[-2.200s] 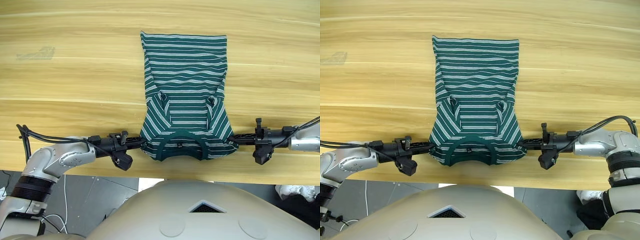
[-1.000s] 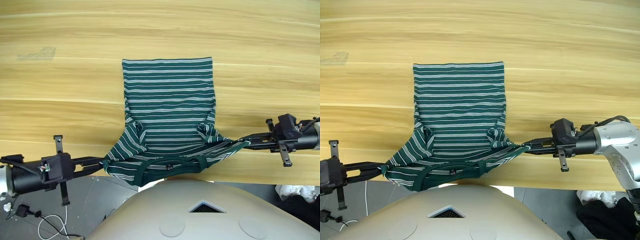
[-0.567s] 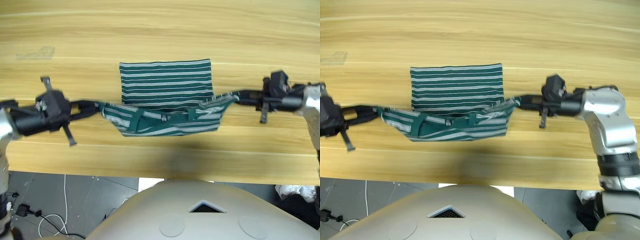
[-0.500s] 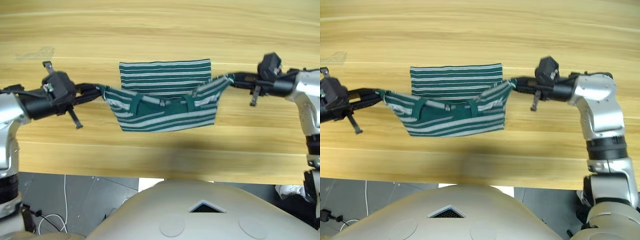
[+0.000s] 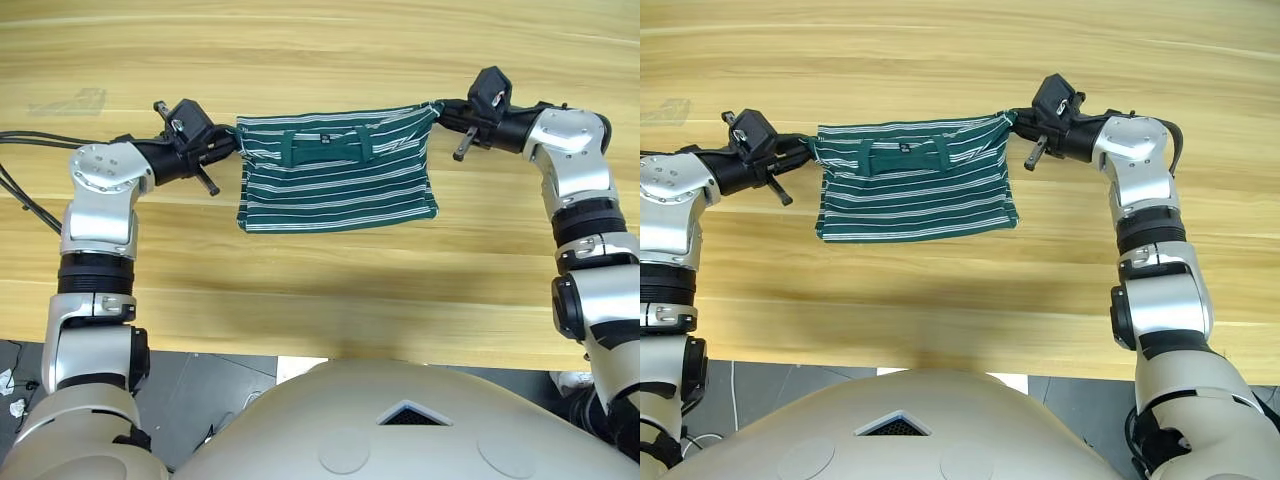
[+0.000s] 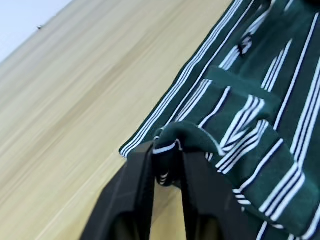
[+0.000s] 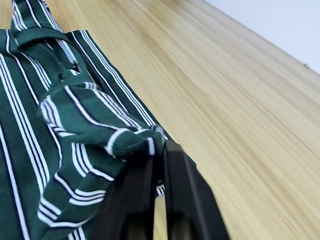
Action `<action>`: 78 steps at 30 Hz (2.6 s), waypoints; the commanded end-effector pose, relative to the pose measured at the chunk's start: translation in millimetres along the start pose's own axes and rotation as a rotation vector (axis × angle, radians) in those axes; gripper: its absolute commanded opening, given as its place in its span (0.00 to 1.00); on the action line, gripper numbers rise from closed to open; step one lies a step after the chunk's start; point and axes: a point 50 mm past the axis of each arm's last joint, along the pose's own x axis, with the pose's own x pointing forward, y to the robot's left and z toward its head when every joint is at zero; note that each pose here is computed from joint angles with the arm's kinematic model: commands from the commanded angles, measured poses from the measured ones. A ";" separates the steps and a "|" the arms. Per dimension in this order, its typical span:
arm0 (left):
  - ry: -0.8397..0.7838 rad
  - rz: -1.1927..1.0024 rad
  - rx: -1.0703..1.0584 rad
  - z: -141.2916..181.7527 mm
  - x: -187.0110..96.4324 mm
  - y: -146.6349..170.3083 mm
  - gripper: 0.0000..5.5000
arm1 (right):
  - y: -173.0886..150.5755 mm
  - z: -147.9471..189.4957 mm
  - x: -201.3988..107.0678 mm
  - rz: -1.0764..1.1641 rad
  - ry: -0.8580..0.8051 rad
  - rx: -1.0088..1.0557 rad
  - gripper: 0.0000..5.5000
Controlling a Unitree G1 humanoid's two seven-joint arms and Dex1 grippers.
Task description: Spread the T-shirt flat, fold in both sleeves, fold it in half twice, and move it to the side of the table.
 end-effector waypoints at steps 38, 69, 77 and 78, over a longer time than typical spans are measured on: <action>-0.733 0.833 -0.257 77.2 -48.7 18.8 0.74 | -6.9 45.1 71.5 -0.103 0.093 -0.201 0.06; -0.734 0.714 -0.315 79.9 -23.0 -4.1 0.74 | -19.2 -42.4 -5.7 0.088 0.709 -0.449 0.01; -0.728 0.710 -0.298 81.6 -27.0 -7.0 0.74 | -14.6 -31.2 -57.8 0.465 0.632 -0.408 0.01; -0.731 0.710 -0.296 82.3 -28.7 -8.1 0.74 | -6.3 -26.0 -66.0 0.542 0.606 -0.413 0.01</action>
